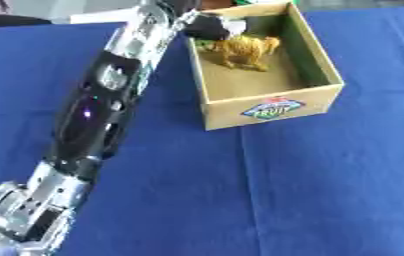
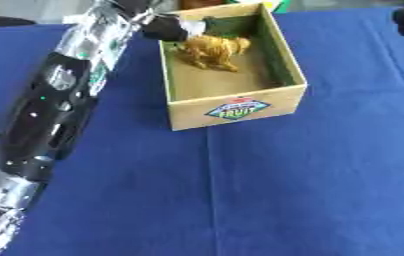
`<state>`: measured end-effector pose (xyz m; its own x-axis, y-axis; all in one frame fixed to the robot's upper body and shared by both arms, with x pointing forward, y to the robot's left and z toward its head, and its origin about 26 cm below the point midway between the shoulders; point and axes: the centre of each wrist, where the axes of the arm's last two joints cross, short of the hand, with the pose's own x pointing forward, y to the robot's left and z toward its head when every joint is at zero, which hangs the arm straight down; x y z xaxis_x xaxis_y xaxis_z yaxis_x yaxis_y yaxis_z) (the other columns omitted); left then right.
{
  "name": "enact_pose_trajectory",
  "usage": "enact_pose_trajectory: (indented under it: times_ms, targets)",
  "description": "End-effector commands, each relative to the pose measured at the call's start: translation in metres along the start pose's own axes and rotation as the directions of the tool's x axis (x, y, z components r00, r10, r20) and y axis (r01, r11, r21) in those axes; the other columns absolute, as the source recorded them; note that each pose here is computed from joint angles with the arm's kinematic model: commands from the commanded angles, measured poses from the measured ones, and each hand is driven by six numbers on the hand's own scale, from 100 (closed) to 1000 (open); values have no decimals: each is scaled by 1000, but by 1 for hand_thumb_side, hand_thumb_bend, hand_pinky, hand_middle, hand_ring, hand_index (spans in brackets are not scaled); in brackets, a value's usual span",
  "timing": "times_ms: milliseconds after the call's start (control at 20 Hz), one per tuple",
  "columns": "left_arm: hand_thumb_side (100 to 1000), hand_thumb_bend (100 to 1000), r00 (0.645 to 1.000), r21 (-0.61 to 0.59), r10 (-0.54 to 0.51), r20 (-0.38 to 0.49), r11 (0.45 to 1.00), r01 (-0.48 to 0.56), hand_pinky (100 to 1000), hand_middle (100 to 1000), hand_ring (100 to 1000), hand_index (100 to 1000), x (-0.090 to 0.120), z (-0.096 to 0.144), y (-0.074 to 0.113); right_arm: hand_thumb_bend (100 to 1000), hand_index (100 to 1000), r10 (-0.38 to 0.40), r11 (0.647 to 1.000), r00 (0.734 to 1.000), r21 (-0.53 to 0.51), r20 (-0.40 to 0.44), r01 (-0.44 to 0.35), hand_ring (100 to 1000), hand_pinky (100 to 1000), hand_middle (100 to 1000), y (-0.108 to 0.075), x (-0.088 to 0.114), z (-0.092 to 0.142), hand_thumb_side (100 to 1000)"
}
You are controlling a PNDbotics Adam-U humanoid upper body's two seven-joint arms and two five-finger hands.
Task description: Pick up objects on the table and place them in the box.
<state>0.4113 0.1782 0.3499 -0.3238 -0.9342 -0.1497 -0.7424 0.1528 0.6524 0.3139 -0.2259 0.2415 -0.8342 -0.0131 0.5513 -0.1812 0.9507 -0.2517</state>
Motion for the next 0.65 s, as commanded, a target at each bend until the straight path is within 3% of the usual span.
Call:
enact_pose_trajectory:
  times_ms: [50, 200, 350, 450, 650]
  targets:
    - [883, 100, 970, 187, 241, -14, 954, -234, 610, 670, 716, 870, -8, 10, 51, 100, 879, 41, 999, 999, -17, 20, -40, 821, 903, 757, -8, 7, -1, 791]
    - [807, 100, 888, 243, 458, -33, 866, -437, 500, 584, 625, 810, -17, 38, 67, 100, 880, 57, 997, 998, -45, 10, -56, 820, 902, 757, -12, 6, 3, 785]
    - [793, 100, 765, 280, 643, -30, 741, -611, 478, 567, 606, 797, -23, 68, 79, 100, 880, 71, 995, 997, -76, -6, -71, 820, 902, 757, -16, 5, 7, 783]
    - [787, 100, 713, 338, 701, -25, 677, -654, 478, 562, 599, 786, -29, 86, 84, 100, 880, 79, 993, 997, -89, -11, -80, 820, 901, 758, -17, 5, 9, 785]
    - [745, 100, 634, 460, 773, 21, 556, -692, 485, 570, 601, 779, -43, 112, 74, 100, 880, 88, 990, 996, -111, -14, -90, 819, 900, 758, -20, 4, 10, 786]
